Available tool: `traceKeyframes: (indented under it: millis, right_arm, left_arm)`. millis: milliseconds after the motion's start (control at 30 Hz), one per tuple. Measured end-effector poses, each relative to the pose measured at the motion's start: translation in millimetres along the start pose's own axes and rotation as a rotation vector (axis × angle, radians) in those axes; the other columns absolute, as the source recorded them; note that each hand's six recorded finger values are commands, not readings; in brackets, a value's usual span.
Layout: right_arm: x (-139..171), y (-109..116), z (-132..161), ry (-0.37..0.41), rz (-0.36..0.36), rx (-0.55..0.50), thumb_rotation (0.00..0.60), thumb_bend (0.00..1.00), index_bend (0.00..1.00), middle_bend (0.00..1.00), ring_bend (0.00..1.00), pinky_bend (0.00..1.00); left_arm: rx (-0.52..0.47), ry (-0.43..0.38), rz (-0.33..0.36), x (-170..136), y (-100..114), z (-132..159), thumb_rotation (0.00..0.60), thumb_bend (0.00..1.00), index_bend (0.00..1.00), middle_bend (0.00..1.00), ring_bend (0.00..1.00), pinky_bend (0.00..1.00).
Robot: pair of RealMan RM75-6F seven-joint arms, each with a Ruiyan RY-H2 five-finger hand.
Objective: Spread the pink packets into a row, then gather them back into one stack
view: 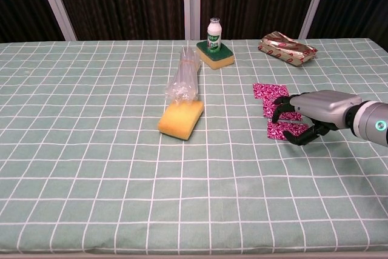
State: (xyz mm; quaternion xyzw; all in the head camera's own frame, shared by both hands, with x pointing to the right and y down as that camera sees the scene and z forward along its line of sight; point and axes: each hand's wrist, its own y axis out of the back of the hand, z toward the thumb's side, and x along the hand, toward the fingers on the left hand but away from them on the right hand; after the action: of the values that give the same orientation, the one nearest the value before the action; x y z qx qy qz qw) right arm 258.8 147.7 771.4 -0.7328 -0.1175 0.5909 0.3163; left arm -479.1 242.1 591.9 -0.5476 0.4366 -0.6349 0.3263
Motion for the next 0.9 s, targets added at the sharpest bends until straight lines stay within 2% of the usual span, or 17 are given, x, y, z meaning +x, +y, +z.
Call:
traceKeyframes:
  millis: [200, 333, 400, 500, 567, 633, 733, 800, 900]
  right_arm:
    - [12.4, -0.2, 0.5, 0.011, -0.007, 0.002, 0.326, 0.47, 0.24, 0.0, 0.0, 0.0]
    - [15.1, 9.8, -1.3, 0.008, -0.044, -0.025, 0.321, 0.45, 0.24, 0.0, 0.0, 0.0]
    - [13.1, 21.2, -4.3, -0.002, -0.079, -0.054, 0.321, 0.42, 0.24, 0.0, 0.0, 0.0]
    - [6.3, 42.3, -9.6, -0.024, -0.136, -0.086, 0.323, 0.3, 0.24, 0.01, 0.0, 0.0]
    - [-0.9, 57.8, -13.3, -0.043, -0.171, -0.111, 0.368, 0.22, 0.25, 0.03, 0.0, 0.0]
    - [-8.4, 68.8, -15.7, -0.057, -0.192, -0.124, 0.446, 0.19, 0.26, 0.04, 0.0, 0.0]
    - [-22.8, 79.2, -18.1, -0.079, -0.199, -0.12, 0.526, 0.19, 0.27, 0.05, 0.0, 0.0]
    - [-34.3, 83.9, -18.5, -0.092, -0.192, -0.109, 0.561, 0.19, 0.27, 0.05, 0.0, 0.0]
    - [-50.7, 87.1, -18.8, -0.112, -0.172, -0.083, 0.577, 0.19, 0.27, 0.05, 0.0, 0.0]
  left_arm:
    - [0.0, -0.005, 0.002, 1.3, -0.2, 1.2, 0.6, 0.13, 0.27, 0.18, 0.15, 0.17]
    - [0.001, -0.006, 0.002, 1.6, 0.1, 1.2, 0.6, 0.13, 0.27, 0.18, 0.15, 0.17]
    - [0.001, -0.007, 0.002, 1.9, 0.3, 1.5, 0.6, 0.13, 0.27, 0.18, 0.15, 0.17]
    - [0.0, -0.007, 0.003, 1.3, 0.4, 1.6, 0.6, 0.13, 0.27, 0.18, 0.15, 0.17]
    - [0.0, -0.005, 0.001, 0.8, 0.1, 1.2, 0.6, 0.13, 0.27, 0.18, 0.15, 0.17]
    - [0.0, -0.003, 0.001, 0.2, 0.3, 0.9, 0.6, 0.13, 0.27, 0.18, 0.15, 0.17]
    - [-0.001, 0.003, 0.003, -1.2, 1.0, -0.5, 0.6, 0.13, 0.27, 0.18, 0.15, 0.17]
    - [0.0, 0.009, 0.002, -2.2, 1.3, -1.8, 0.6, 0.13, 0.27, 0.18, 0.15, 0.17]
    - [0.002, 0.015, -0.001, -3.5, 1.2, -3.2, 0.6, 0.13, 0.27, 0.18, 0.15, 0.17]
